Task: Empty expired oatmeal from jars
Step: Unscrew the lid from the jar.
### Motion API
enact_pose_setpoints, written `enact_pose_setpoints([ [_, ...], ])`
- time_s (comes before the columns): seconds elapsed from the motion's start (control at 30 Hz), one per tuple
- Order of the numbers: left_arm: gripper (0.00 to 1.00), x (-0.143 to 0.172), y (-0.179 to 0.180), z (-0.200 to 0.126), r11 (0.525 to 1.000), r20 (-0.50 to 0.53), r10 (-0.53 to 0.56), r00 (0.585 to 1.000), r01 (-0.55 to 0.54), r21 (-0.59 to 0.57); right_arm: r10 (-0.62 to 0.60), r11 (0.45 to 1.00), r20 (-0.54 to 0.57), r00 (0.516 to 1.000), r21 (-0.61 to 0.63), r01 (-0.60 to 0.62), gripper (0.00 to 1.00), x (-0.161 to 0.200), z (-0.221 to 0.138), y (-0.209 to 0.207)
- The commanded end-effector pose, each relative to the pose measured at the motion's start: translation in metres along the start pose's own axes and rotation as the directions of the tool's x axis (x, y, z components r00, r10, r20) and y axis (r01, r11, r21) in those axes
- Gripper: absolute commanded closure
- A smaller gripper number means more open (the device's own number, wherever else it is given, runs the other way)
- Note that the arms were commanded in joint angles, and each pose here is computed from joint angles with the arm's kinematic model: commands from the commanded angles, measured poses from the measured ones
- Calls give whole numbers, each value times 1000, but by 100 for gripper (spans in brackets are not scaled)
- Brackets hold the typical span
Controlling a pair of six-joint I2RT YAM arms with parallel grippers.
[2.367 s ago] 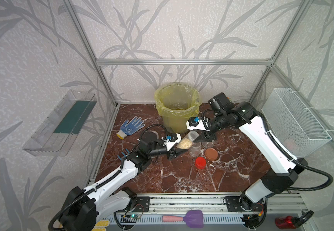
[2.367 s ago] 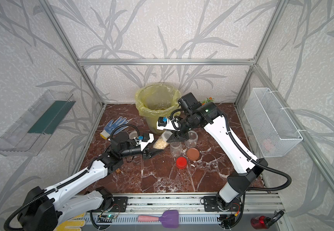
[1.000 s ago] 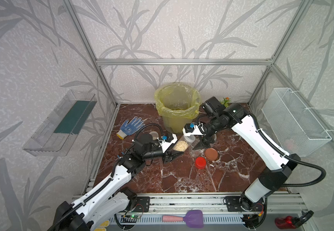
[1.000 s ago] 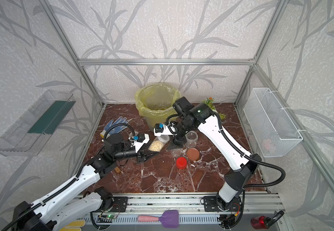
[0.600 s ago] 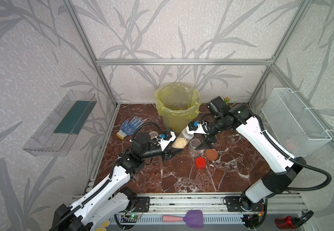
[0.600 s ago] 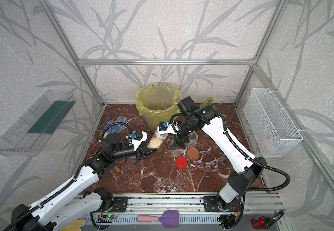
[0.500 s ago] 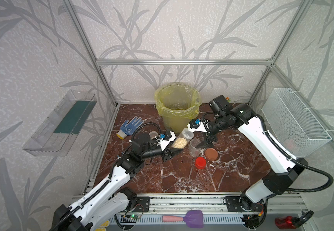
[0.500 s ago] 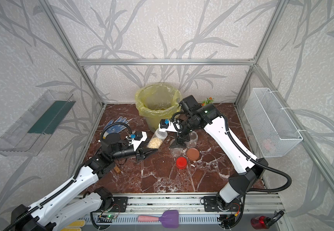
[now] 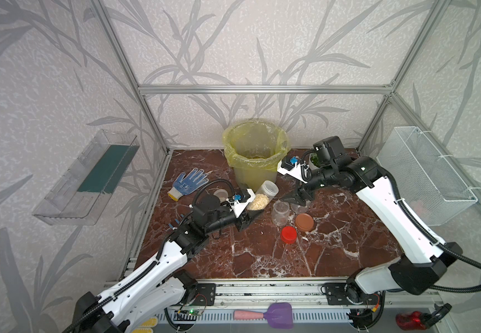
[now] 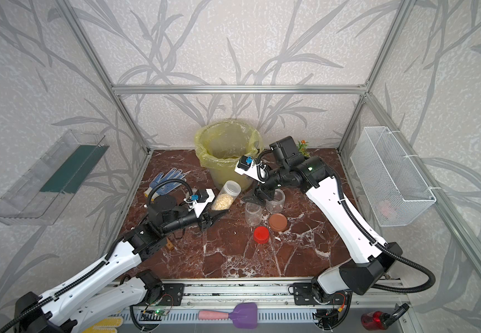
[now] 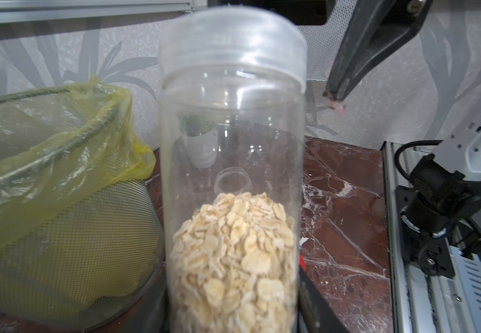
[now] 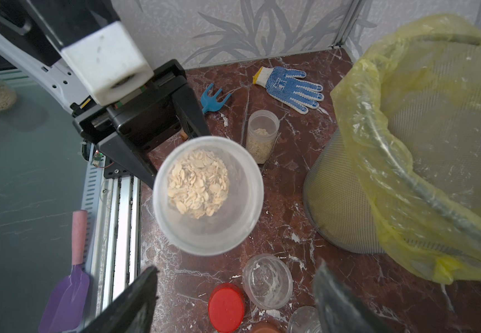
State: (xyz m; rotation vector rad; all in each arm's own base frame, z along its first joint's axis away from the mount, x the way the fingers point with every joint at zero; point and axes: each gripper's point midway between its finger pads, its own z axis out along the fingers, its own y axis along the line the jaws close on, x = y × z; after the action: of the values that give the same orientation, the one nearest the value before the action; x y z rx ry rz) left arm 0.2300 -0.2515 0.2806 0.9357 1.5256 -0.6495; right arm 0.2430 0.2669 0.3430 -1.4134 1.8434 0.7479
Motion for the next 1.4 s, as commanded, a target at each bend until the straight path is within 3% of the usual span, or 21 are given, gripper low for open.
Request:
enact_pose_setpoints([
  [0.0,100,-24,24,-8,984,67,70,995,-58,-166,182,981,94,979,48,-187,23,-15,-23,3],
  [0.13,100,-26,33,-7,974,58,61,996,-47,-223,356,929,158,921,46,-367,40,-31,-41,6],
  [0.23,100,-20,34,-5,959,40,71,997,-57,-278,503,847,201,841,78,-525,42,-33,-49,-3],
  [0.33,100,-12,23,2,955,14,95,995,-87,-284,701,663,224,677,143,-734,41,-13,-46,-19],
  [0.5,100,-2,26,11,933,-41,106,993,-114,-340,874,423,236,425,62,-904,39,0,-28,-13],
  [0.8,100,-6,37,-4,869,12,144,989,-121,-479,881,382,260,396,104,-918,31,-6,-22,-8],
  [0.9,100,-7,42,-4,846,17,177,984,-143,-514,882,383,262,392,88,-920,23,-12,-13,-8],
  [1.03,100,-11,39,0,854,44,189,981,-143,-501,873,412,243,422,94,-906,20,-23,1,-4],
  [1.37,100,-8,36,0,859,60,188,980,-134,-495,879,428,199,433,70,-901,19,-49,29,-2],
])
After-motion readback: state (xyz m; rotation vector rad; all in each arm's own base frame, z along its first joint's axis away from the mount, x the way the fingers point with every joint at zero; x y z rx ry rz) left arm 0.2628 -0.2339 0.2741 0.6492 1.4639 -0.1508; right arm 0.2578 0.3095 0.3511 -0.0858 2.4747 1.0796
